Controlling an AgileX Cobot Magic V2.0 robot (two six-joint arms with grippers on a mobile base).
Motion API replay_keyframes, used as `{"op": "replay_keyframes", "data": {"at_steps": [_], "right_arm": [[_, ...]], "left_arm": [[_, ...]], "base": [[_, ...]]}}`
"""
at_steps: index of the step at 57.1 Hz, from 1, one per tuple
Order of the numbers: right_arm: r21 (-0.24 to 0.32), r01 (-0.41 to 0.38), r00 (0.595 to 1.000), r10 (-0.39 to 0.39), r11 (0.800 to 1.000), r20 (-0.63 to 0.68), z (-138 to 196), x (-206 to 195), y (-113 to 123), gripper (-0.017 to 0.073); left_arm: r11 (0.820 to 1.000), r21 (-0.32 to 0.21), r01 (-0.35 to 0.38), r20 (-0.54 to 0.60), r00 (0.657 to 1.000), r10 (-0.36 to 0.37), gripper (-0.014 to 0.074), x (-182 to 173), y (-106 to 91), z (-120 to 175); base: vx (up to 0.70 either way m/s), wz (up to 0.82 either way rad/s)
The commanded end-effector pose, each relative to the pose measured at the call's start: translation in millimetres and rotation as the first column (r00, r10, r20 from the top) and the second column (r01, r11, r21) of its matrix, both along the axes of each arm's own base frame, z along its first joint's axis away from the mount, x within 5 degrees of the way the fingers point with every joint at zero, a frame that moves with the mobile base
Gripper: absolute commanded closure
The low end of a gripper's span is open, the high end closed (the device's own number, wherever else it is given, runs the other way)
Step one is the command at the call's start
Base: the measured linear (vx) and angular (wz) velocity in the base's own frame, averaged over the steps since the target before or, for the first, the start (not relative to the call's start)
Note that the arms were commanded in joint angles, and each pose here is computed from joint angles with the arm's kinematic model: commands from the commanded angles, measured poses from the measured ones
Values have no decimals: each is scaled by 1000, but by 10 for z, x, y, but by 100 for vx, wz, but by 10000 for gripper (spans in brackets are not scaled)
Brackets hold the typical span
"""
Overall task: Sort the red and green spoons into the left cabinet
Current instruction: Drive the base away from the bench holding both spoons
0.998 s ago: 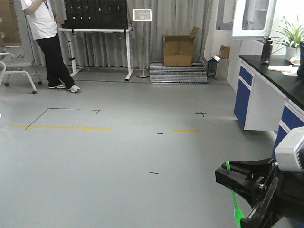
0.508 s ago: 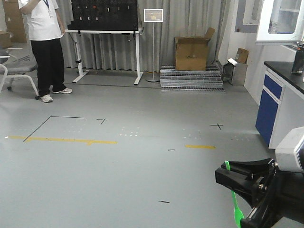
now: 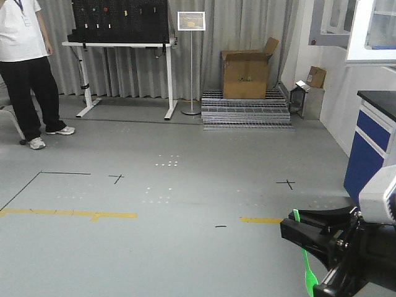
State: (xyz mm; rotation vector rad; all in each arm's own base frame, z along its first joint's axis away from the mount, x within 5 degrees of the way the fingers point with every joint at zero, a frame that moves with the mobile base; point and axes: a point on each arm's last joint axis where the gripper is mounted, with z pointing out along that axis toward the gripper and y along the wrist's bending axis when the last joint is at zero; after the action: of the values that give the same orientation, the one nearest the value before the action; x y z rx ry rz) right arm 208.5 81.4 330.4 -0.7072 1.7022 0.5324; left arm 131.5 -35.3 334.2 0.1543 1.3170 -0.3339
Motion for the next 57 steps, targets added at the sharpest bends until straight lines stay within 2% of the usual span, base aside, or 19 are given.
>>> {"op": "replay_keyframes", "data": {"at_steps": [1,57], "right_arm": [[45,14,999,-16,999,41,152,-14,-12,564],[44,15,999,-17,999,41,151,-13,-13,564]], "left_arm": [[999,-39,30,83,996,-27,593,-32,-15,143],[999,-39,30,83,996,-27,591,-32,-15,143]], "base": [[64,-3],[64,3]]}}
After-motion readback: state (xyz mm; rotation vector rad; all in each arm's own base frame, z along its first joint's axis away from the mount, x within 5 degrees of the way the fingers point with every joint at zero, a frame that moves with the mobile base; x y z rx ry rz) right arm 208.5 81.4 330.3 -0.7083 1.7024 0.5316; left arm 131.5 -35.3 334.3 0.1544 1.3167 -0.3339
